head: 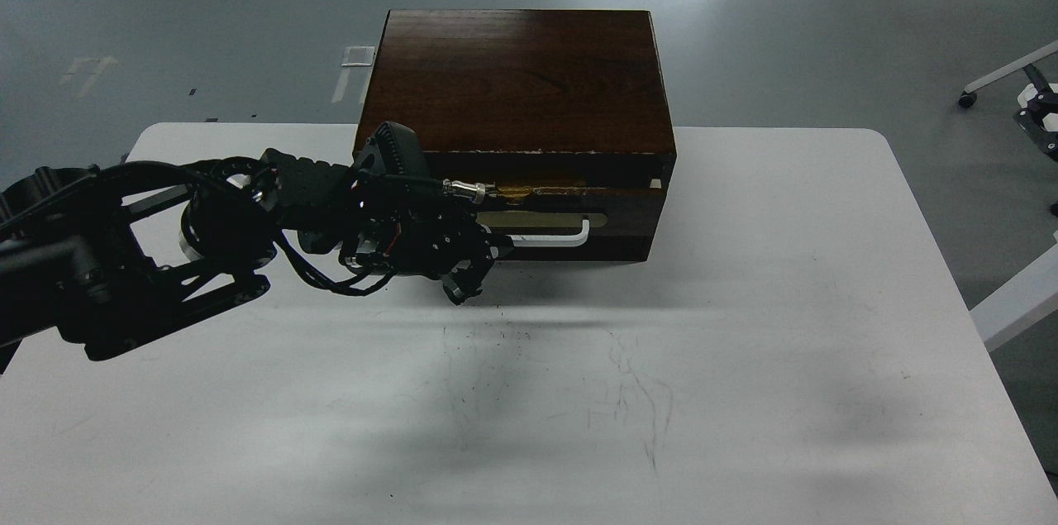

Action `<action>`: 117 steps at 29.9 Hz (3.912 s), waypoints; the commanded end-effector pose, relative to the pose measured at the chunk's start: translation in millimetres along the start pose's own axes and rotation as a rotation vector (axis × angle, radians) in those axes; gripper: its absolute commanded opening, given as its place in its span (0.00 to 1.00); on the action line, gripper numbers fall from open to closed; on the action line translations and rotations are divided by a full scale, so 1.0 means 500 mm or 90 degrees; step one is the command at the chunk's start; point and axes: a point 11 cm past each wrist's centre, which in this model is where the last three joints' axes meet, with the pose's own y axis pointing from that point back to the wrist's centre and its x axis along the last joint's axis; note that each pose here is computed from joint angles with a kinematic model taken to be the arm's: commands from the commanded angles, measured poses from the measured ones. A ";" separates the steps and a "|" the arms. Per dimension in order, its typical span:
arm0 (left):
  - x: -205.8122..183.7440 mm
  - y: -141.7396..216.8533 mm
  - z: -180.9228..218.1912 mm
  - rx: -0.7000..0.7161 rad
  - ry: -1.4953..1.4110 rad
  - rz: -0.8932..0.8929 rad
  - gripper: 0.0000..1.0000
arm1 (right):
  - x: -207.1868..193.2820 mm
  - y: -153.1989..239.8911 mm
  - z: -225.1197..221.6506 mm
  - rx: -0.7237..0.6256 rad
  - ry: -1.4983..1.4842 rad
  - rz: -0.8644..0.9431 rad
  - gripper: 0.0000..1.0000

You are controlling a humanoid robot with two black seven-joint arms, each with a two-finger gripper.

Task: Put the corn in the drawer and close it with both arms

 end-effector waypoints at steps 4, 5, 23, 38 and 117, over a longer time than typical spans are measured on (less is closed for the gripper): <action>0.002 -0.002 -0.003 0.001 0.002 0.001 0.00 | 0.003 0.002 0.000 0.000 0.001 0.002 1.00; 0.001 -0.003 -0.006 0.003 0.004 0.000 0.00 | 0.007 0.005 0.003 -0.002 0.001 0.005 1.00; -0.002 -0.002 -0.033 0.026 0.011 -0.007 0.00 | 0.010 0.008 0.007 -0.004 0.000 0.008 1.00; 0.000 0.002 -0.051 0.041 0.012 -0.011 0.00 | 0.010 0.007 0.005 -0.003 -0.001 0.008 1.00; -0.226 0.222 -0.434 -0.194 1.446 0.913 0.98 | -0.108 -0.130 -0.011 0.050 -0.055 -0.084 1.00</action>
